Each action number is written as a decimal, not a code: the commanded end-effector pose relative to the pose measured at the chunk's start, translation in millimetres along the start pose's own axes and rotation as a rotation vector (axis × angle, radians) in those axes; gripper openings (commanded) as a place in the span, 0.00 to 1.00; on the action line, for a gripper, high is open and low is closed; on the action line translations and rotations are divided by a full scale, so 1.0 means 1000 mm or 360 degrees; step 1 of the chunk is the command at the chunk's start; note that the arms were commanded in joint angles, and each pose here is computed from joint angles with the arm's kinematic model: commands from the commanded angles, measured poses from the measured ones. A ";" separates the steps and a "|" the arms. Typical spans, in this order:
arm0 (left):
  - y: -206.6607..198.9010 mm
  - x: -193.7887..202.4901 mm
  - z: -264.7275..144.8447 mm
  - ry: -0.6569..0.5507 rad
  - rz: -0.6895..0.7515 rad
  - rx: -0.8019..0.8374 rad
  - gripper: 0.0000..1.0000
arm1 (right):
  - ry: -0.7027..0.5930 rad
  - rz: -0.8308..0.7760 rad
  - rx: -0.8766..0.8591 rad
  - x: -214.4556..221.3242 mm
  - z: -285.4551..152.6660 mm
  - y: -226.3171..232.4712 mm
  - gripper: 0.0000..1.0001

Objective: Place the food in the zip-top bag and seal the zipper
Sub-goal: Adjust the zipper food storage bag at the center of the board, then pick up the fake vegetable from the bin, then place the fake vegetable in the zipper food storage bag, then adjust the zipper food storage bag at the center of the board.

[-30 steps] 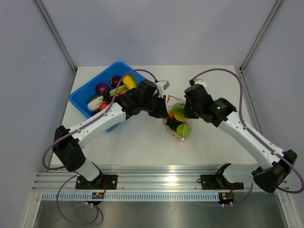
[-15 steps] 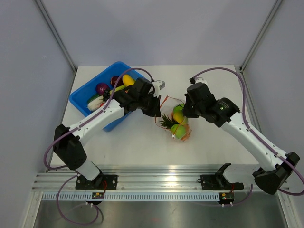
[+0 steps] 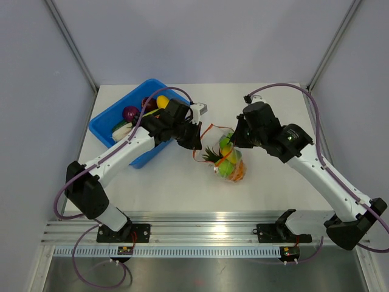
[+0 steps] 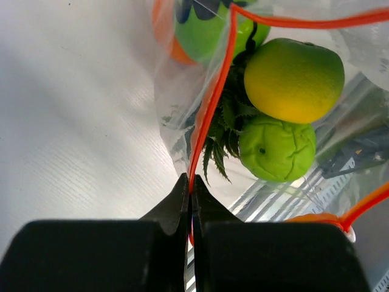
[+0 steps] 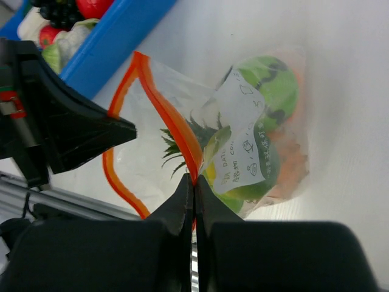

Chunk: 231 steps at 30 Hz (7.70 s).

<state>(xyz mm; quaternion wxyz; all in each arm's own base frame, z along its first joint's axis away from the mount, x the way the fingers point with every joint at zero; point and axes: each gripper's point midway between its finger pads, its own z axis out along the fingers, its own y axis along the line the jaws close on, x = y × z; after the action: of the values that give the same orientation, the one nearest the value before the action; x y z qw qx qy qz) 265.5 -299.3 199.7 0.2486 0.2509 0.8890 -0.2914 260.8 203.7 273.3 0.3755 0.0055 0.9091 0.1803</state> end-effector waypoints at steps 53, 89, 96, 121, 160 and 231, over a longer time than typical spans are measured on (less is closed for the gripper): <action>0.363 -0.070 -0.117 -0.0682 -0.1176 -0.1372 0.98 | 0.0056 0.0069 -0.0421 -0.007 0.023 0.064 0.00; 0.443 -0.033 -0.059 -0.0777 -0.1477 -0.1583 0.96 | 0.0176 0.0049 -0.0351 0.006 0.054 0.065 0.00; 0.433 -0.045 -0.072 -0.0835 -0.1423 -0.1573 0.72 | 0.0168 0.0054 -0.0351 0.006 0.050 0.063 0.00; 0.104 -0.082 -0.182 -0.1003 -0.0344 -0.0730 0.43 | 0.0050 0.0036 -0.0399 -0.015 0.040 0.071 0.00; -0.037 -0.036 -0.062 -0.0528 -0.0182 0.0027 0.98 | -0.0028 0.0162 -0.0435 -0.010 -0.005 0.056 0.00; -0.021 -0.005 -0.049 -0.0420 -0.0282 0.0114 0.00 | 0.0022 0.0041 -0.0242 -0.002 0.017 0.036 0.00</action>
<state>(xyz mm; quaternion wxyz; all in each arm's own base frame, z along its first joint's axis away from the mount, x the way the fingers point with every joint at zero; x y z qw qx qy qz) 237.8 -273.0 211.6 0.2995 0.1193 0.8841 -0.3384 262.5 240.7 257.1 0.3415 -0.0029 0.9059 0.2506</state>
